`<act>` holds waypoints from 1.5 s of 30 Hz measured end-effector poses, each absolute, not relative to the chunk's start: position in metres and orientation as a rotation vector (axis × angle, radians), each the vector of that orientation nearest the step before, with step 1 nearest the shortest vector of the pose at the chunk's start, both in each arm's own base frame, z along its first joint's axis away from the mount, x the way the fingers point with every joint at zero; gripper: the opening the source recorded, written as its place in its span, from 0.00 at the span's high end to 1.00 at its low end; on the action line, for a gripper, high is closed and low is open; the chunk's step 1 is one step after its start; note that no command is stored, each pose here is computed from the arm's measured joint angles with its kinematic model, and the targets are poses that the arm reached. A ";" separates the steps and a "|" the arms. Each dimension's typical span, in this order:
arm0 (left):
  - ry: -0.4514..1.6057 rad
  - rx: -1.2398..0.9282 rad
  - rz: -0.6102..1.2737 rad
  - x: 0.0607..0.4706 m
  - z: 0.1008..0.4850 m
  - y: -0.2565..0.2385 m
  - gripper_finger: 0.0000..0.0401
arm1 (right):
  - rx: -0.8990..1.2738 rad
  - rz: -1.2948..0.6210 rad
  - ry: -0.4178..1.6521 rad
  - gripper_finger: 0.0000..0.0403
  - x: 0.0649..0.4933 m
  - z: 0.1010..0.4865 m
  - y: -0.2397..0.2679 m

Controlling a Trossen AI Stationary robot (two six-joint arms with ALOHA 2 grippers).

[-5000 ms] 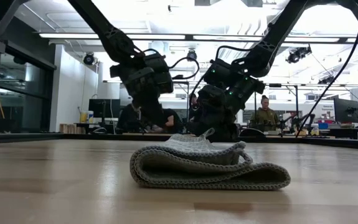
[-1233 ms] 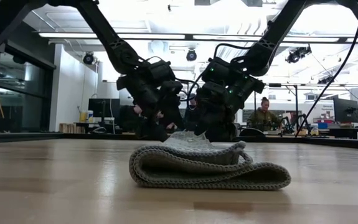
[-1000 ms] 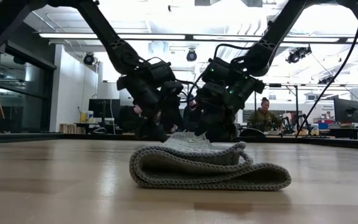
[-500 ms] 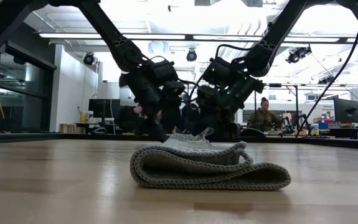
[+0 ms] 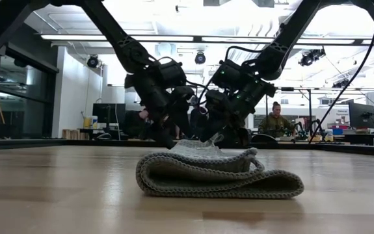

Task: Fold microfiber towels
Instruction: Fold the gray towel

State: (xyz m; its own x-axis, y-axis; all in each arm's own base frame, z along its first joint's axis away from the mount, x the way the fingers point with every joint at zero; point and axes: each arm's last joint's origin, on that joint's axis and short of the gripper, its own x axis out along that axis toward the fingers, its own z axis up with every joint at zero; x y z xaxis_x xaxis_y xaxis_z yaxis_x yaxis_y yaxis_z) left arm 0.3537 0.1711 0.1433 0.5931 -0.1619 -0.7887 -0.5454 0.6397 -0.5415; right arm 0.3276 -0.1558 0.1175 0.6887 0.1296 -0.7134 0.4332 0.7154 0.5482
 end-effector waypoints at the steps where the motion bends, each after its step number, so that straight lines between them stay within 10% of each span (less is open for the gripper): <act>1: 0.926 -0.871 0.273 0.354 0.144 0.172 0.27 | 0.775 -0.187 0.811 0.47 0.328 0.118 -0.156; 30: 0.915 -0.853 0.257 0.355 0.143 0.174 0.42 | 0.798 -0.141 0.816 0.48 0.328 0.117 -0.154; 45: 0.933 -0.859 0.250 0.354 0.142 0.172 0.59 | 0.799 -0.141 0.814 0.85 0.327 0.117 -0.155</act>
